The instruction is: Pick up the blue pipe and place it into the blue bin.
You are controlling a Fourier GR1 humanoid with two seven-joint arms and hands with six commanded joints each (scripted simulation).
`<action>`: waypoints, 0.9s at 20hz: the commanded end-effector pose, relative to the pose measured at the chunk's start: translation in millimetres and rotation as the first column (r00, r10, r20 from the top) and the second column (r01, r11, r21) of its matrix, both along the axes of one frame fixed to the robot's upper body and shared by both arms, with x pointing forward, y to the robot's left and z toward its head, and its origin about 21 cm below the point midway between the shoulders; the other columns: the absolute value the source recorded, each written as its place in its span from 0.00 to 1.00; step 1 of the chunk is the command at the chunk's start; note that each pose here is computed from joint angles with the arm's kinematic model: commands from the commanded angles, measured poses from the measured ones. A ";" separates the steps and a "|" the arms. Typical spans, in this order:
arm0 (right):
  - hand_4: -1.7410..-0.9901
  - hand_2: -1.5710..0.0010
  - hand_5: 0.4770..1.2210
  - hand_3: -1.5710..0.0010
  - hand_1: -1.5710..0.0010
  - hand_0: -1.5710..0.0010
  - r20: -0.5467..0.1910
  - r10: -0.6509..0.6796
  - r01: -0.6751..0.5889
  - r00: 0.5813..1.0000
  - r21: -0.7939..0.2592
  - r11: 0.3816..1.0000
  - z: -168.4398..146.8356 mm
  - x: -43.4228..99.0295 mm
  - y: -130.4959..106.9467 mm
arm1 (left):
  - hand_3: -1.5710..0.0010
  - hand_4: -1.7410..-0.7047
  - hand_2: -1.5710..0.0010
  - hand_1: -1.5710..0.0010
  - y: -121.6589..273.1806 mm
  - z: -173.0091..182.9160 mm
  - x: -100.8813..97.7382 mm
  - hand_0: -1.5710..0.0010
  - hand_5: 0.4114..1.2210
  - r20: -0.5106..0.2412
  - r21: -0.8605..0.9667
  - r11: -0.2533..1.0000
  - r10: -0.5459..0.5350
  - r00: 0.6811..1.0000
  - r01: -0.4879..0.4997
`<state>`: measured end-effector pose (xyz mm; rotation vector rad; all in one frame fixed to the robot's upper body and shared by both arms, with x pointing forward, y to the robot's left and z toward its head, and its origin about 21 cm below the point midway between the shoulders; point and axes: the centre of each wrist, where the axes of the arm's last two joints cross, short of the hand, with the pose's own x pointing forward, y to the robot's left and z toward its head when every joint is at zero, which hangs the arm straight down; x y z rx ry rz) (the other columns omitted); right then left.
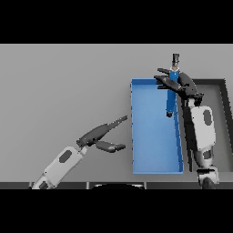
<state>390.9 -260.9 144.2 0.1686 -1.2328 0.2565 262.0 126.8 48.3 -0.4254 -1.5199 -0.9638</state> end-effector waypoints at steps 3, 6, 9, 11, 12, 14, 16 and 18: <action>0.15 0.00 1.00 0.46 0.00 0.00 -0.086 0.005 -0.011 0.996 -0.070 0.998 -26.3 -9.8 -2.0 | 1.00 0.88 1.00 1.00 -2.3 1.9 -2.6 1.00 0.08 0.005 -0.010 1.000 -0.008 1.000 0.008; 0.21 0.00 0.97 0.36 0.00 0.00 -0.201 -0.032 0.006 0.979 -0.132 0.991 -50.9 -15.2 -5.0 | 1.00 0.88 1.00 1.00 -0.1 2.2 1.9 1.00 0.08 -0.003 -0.001 1.000 0.007 1.000 -0.007; 0.45 0.46 0.92 0.67 0.44 0.40 -0.338 -0.054 0.024 0.939 -0.092 0.995 -64.6 -15.8 -5.4 | 1.00 0.88 1.00 1.00 -3.9 2.6 2.5 1.00 0.08 0.001 -0.006 1.000 -0.002 1.000 0.002; 0.58 0.65 0.95 0.79 0.64 0.62 -0.384 -0.060 0.020 0.921 -0.106 0.994 -61.7 -14.3 -2.2 | 1.00 0.88 1.00 1.00 -5.0 2.9 0.2 1.00 0.08 0.003 -0.009 1.000 -0.013 1.000 0.013; 0.63 0.72 0.89 0.83 0.71 0.69 -0.380 -0.015 -0.034 0.925 -0.122 0.992 -56.2 -17.2 2.4 | 1.00 0.88 1.00 1.00 -3.8 1.4 -1.9 1.00 0.08 0.005 -0.008 1.000 -0.011 1.000 0.011; 0.70 0.82 0.76 0.89 0.82 0.80 -0.341 0.070 -0.150 0.937 -0.214 0.965 -44.1 -20.4 6.9 | 1.00 0.88 1.00 1.00 -1.1 -1.1 -2.0 1.00 0.08 -0.007 0.000 1.000 -0.001 1.000 0.001; 0.72 0.89 0.66 0.93 0.88 0.87 -0.329 0.087 -0.183 0.940 -0.274 0.944 -40.9 -24.2 8.4 | 1.00 0.88 1.00 1.00 -3.8 -1.4 -4.4 1.00 0.08 -0.007 -0.010 1.000 -0.008 1.000 0.008; 0.73 0.93 0.58 0.96 0.92 0.90 -0.336 0.097 -0.206 0.937 -0.308 0.929 -45.6 -26.8 11.4 | 1.00 0.88 1.00 1.00 -6.7 1.1 -4.7 1.00 0.08 0.002 -0.017 1.000 -0.004 1.000 0.004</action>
